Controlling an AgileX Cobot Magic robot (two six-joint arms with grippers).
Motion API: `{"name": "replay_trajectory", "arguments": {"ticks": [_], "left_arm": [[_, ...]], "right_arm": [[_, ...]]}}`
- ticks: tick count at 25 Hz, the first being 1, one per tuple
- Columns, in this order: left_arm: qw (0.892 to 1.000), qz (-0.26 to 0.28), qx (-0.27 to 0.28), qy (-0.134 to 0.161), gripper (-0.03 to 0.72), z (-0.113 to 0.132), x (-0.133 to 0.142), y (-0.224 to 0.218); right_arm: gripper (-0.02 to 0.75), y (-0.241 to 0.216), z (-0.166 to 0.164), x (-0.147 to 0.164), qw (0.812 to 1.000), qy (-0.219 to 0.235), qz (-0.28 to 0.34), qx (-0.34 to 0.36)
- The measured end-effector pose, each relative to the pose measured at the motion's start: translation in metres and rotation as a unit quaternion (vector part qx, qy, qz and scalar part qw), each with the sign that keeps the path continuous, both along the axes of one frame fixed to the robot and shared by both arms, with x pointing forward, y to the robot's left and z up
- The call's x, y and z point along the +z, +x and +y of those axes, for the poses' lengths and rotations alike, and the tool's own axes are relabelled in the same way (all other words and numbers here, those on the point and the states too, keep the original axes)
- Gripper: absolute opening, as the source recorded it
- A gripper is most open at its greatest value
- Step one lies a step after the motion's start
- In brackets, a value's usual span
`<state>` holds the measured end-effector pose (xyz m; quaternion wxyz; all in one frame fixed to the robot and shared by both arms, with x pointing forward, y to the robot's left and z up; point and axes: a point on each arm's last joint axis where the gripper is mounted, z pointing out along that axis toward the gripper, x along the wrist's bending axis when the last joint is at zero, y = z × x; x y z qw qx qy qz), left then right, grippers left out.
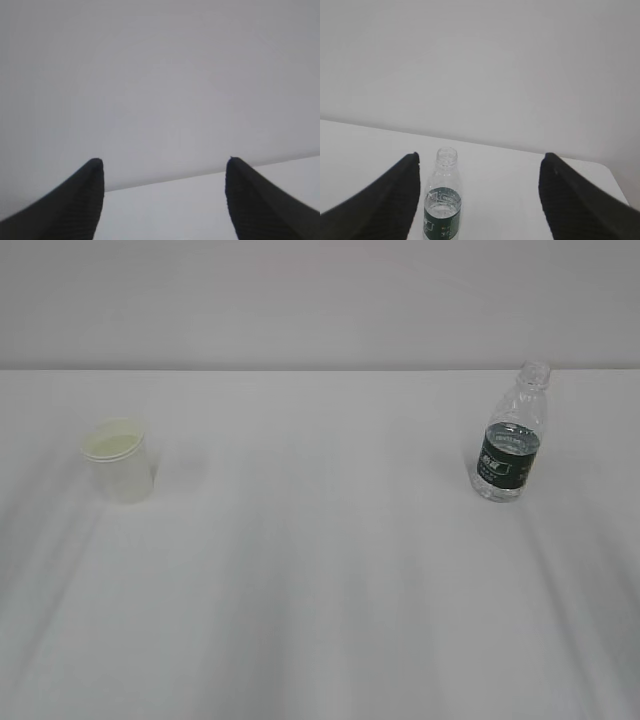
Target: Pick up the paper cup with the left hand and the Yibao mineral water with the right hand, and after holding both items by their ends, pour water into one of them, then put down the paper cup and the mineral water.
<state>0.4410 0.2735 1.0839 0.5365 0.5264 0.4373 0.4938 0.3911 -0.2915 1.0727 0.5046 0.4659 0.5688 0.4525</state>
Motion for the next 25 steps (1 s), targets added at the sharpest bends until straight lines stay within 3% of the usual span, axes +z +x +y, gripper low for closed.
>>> {"name": "replay_trajectory", "arguments": {"ticks": [21, 25], "left_arm": [[1.0, 0.018, -0.002, 0.004, 0.541, 0.002, 0.008, -0.02], [1.0, 0.025, -0.002, 0.005, 0.541, 0.003, 0.023, -0.022]], "right_arm": [[0.561, -0.008, 0.0, 0.029, 1.0, -0.001, 0.022, 0.003], [0.561, -0.009, 0.0, 0.032, 0.999, -0.001, 0.031, 0.004]]}}
